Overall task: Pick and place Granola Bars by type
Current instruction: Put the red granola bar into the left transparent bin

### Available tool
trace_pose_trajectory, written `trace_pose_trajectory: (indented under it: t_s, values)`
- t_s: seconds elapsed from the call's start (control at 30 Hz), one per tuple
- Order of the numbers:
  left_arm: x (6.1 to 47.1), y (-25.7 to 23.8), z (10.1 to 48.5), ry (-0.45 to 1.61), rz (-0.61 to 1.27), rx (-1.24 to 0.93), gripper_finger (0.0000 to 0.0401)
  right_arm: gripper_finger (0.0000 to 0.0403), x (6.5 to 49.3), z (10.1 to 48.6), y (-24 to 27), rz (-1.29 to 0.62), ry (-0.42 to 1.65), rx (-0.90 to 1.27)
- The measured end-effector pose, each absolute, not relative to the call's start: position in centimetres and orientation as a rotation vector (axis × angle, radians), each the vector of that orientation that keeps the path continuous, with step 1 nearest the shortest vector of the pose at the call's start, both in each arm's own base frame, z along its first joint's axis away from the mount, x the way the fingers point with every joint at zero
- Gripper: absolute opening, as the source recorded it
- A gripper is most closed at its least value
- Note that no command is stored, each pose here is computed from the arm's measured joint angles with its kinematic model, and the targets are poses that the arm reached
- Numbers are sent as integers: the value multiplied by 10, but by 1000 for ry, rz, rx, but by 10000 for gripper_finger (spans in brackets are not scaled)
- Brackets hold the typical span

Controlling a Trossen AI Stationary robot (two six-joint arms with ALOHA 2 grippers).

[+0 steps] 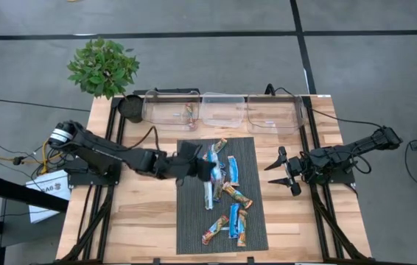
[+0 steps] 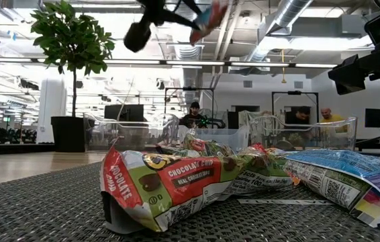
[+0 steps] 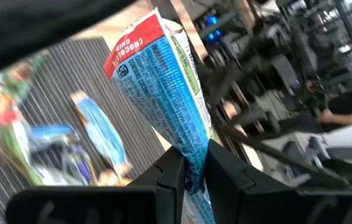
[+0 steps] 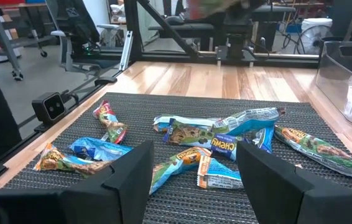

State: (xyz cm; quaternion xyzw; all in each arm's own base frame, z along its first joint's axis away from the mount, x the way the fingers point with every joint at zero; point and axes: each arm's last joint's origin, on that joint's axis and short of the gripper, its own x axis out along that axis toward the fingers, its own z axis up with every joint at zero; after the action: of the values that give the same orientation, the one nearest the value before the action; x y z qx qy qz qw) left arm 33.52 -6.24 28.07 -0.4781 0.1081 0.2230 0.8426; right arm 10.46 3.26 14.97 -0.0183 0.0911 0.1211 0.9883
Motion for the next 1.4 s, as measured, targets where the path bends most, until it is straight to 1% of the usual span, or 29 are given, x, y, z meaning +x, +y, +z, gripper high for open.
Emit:
trace_pose_trajectory:
  t_s: [0.1,0.27,0.4,0.63,0.93,1.17,1.4]
  values:
    - [339,-40,280,220,509,-996,45,221,105,150,33,243,183,-37]
    - [339,7,277,226,626,-946,45,221,105,150,33,243,183,-37]
    - [335,41,272,270,709,-894,45,221,105,150,33,243,183,-37]
    - [324,84,267,345,783,-795,45,221,105,150,33,243,183,-37]
    - [311,118,265,422,865,-594,45,221,105,150,33,243,183,-37]
    - [300,135,265,469,1028,-379,45,221,105,150,33,243,183,-37]
    - [294,144,263,520,1085,-306,45,221,105,150,33,243,183,-37]
